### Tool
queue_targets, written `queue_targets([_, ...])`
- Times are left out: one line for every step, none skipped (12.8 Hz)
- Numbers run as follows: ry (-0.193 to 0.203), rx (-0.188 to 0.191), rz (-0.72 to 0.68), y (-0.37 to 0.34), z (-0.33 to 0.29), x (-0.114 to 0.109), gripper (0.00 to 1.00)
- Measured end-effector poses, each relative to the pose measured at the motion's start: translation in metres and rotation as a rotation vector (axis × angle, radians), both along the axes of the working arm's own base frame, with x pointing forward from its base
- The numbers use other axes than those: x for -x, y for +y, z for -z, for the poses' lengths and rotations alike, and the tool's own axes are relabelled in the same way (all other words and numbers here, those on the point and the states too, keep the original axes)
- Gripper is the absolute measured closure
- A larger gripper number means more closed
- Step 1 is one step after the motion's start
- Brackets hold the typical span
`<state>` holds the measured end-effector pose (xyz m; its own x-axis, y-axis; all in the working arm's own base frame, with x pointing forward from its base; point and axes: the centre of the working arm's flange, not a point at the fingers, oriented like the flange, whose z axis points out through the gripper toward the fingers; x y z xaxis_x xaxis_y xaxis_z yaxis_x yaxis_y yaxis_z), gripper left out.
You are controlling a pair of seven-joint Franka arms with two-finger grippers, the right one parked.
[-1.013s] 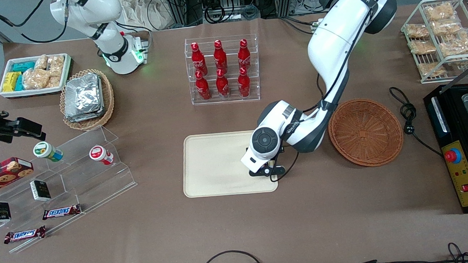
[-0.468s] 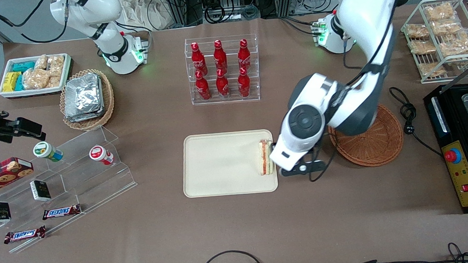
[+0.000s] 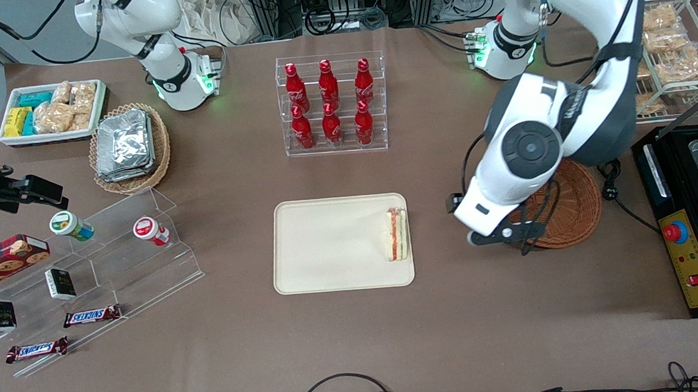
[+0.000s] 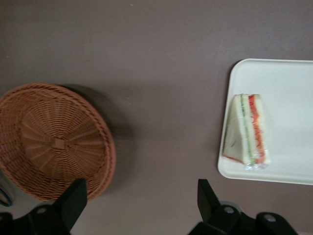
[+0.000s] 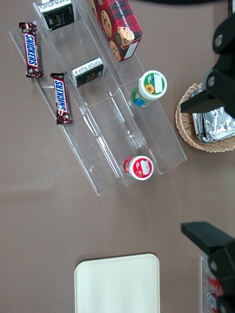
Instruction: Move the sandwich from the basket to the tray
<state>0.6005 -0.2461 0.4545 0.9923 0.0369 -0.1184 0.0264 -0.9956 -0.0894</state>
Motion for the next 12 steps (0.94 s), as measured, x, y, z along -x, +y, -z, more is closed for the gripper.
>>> queue_targets([-0.002, 0.008, 0.025, 0.021, -0.008, 0.005, 0.00])
queue_targets([-0.001, 0.016, 0.053, 0.044, -0.017, 0.012, 0.00])
queue_targets([0.001, 0.024, 0.078, 0.069, -0.025, 0.018, 0.00])
queue_targets([0.002, 0.037, 0.100, 0.092, -0.033, 0.024, 0.00])
queue_targets([0.002, 0.045, 0.119, 0.109, -0.037, 0.026, 0.00])
queue_targets([0.004, 0.050, 0.138, 0.125, -0.040, 0.027, 0.00])
queue_targets([0.008, 0.055, 0.156, 0.141, -0.042, 0.026, 0.00])
queue_targets([0.014, 0.068, 0.172, 0.164, -0.043, 0.023, 0.00])
queue_targets([0.016, 0.088, 0.194, 0.184, -0.043, 0.021, 0.00])
queue_targets([0.015, 0.098, 0.212, 0.198, -0.044, 0.019, 0.00])
queue_targets([0.010, 0.103, 0.226, 0.207, -0.047, 0.018, 0.00])
queue_targets([0.002, 0.108, 0.247, 0.210, -0.051, 0.016, 0.00])
